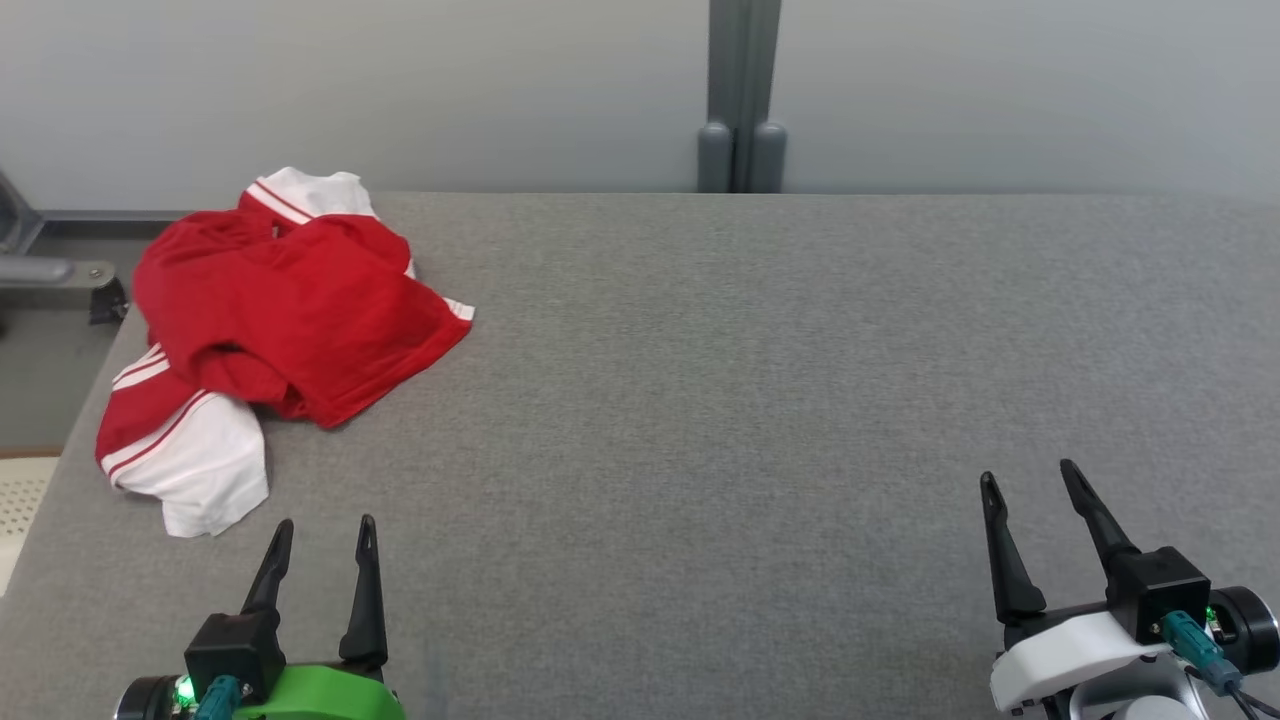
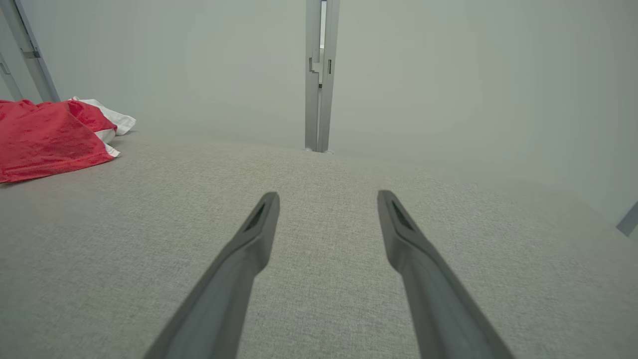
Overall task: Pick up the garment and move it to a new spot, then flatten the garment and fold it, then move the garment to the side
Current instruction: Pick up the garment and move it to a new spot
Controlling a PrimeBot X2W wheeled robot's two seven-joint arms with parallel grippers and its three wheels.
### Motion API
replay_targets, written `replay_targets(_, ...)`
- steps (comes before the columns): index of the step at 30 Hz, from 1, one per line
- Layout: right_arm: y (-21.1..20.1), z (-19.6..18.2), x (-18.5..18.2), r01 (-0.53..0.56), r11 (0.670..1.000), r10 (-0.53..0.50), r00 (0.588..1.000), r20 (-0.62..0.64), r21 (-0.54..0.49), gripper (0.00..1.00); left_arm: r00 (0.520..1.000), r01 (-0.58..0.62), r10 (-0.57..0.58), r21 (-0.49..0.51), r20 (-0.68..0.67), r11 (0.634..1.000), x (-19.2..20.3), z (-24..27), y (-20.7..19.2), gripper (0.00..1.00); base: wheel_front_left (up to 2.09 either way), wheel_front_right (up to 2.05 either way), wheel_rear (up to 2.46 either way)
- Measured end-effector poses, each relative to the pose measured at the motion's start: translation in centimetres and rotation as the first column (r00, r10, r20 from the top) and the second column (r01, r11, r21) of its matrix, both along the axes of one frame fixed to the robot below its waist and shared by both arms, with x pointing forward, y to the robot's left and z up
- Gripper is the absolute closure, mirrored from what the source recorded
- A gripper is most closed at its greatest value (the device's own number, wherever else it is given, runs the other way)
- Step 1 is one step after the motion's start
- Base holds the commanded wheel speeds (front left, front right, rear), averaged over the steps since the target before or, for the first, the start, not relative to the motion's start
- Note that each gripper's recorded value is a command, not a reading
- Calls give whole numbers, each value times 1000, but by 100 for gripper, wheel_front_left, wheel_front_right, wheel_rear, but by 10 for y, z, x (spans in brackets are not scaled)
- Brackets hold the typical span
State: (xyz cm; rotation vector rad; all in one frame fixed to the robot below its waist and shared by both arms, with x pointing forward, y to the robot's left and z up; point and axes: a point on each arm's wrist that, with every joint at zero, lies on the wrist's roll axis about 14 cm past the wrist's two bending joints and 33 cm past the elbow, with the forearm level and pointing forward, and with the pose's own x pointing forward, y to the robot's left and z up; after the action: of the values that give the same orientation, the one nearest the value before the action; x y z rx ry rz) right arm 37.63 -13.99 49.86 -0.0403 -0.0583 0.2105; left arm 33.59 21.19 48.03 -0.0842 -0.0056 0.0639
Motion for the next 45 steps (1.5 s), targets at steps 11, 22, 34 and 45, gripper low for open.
replay_targets(11,88,2,16,-245,969,245,969,4,11,0,971,-238,237,-10,-33,971,-61,-11,64,0,0,0,0)
replay_targets(22,95,-1,36,-282,959,282,959,7,-9,0,981,-195,195,-32,-7,980,-14,2,61,0,0,0,0)
replay_targets(34,110,-1,108,-304,952,300,951,77,39,0,973,-63,50,-51,-225,997,134,-13,66,0,0,0,0)
replay_targets(45,71,-79,123,-196,978,202,975,-97,63,0,799,-30,16,-13,-601,999,190,-118,74,100,0,0,0)
